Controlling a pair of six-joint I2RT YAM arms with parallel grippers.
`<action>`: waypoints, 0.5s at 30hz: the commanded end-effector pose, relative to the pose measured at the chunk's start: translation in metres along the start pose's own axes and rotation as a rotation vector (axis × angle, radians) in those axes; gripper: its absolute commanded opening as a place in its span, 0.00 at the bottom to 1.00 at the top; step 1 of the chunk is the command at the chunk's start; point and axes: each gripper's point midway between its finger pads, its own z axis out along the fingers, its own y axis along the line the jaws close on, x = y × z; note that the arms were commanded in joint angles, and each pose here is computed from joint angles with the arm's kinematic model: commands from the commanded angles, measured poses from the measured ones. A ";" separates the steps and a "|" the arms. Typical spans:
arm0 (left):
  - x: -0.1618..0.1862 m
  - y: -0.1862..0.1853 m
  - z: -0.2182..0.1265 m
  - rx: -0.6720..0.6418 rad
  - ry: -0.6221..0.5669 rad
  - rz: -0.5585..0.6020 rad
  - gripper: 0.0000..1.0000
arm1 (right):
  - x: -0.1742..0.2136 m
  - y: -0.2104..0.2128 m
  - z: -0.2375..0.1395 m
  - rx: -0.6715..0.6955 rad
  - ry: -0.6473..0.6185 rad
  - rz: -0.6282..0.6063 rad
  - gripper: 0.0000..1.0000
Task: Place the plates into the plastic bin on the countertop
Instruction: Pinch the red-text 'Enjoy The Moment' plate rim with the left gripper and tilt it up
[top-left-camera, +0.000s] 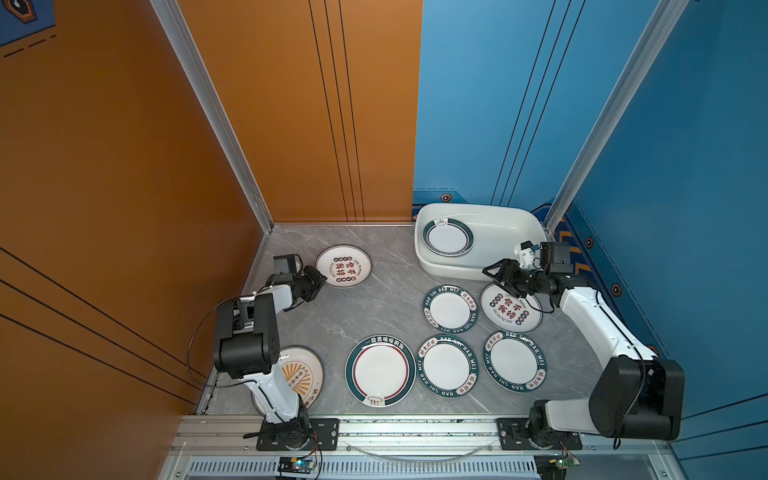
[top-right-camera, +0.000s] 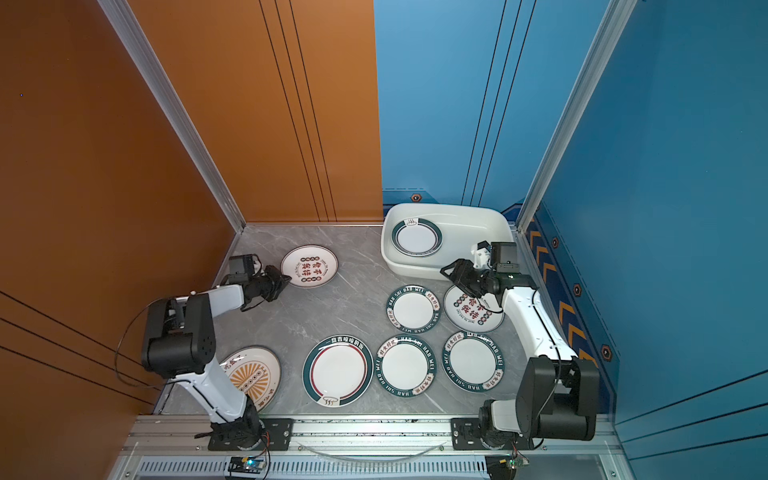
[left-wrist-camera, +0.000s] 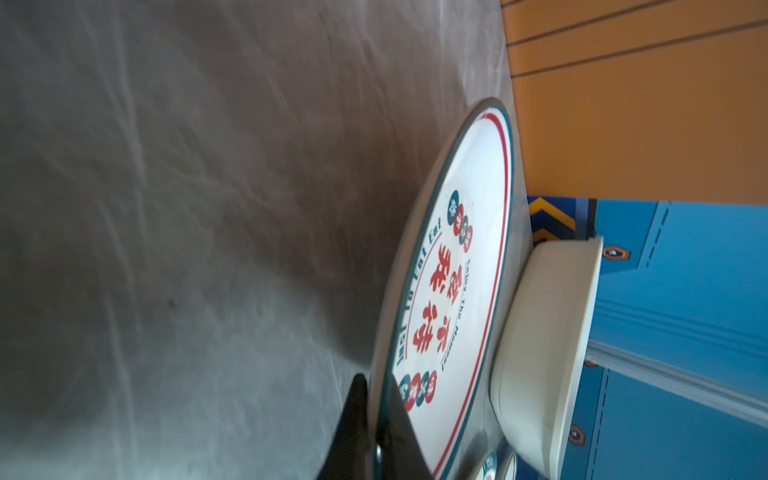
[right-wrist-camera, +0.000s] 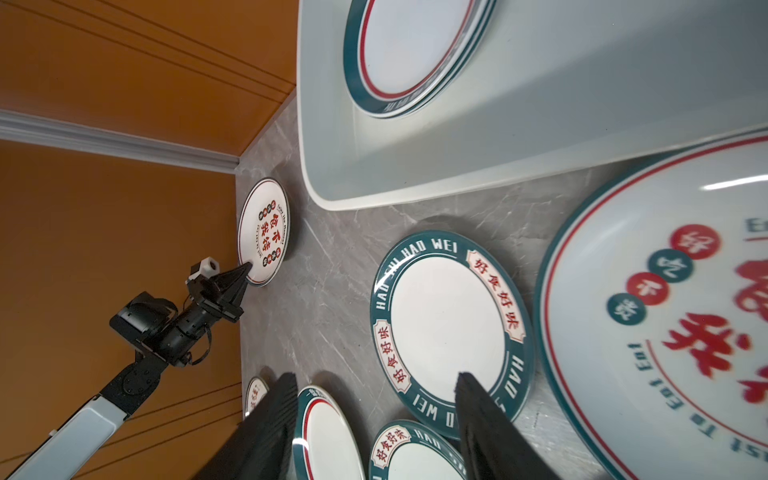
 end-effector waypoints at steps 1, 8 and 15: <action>0.021 -0.036 -0.034 0.092 0.051 0.126 0.00 | 0.002 0.035 0.013 -0.130 0.066 -0.052 0.66; 0.067 -0.068 -0.092 0.180 0.109 0.239 0.00 | 0.028 0.067 0.047 -0.206 0.183 -0.111 0.67; 0.119 -0.090 -0.110 0.254 0.225 0.285 0.00 | 0.041 0.101 0.072 -0.285 0.230 -0.147 0.67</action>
